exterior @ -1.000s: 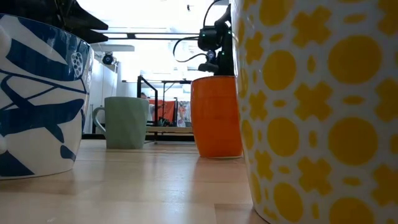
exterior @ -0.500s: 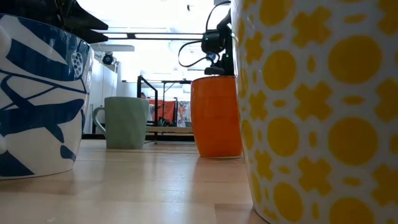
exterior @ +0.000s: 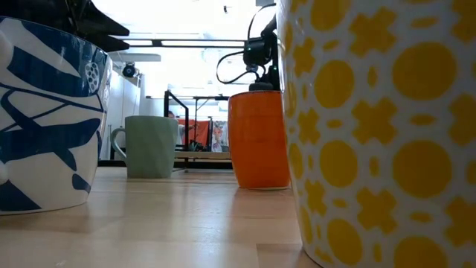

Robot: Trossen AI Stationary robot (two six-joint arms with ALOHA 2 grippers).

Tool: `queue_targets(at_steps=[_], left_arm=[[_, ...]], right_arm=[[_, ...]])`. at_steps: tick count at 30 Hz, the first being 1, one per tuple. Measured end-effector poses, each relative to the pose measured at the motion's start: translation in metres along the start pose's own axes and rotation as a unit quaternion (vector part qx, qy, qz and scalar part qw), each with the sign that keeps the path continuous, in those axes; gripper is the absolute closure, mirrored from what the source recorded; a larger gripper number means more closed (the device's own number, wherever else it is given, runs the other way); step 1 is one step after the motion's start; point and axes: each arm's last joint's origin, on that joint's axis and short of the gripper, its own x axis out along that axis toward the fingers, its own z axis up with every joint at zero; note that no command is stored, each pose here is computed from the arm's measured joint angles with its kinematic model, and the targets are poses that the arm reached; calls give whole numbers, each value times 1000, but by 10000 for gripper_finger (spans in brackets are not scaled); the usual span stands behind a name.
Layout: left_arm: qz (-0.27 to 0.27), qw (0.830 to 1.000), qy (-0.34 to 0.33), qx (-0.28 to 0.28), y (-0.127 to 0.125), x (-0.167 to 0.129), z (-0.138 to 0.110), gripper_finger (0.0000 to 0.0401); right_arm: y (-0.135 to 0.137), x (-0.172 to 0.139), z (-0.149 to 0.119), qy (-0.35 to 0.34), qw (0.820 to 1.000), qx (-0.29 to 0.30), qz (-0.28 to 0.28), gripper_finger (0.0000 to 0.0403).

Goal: Place coffee mugs
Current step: Put the blue mug on the shelf

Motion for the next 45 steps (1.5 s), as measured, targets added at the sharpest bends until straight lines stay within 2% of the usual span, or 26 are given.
queue_targets(at_steps=[26,38,45], left_arm=[[0,1000,0,0,0,0,0,229],[0,1000,0,0,0,0,0,229],[0,1000,0,0,0,0,0,229]], right_arm=[[-9,1,-3,18,999,15,-36,340],[-16,2,0,20,999,21,-37,340],[-7,1,-2,23,1000,12,-9,340]])
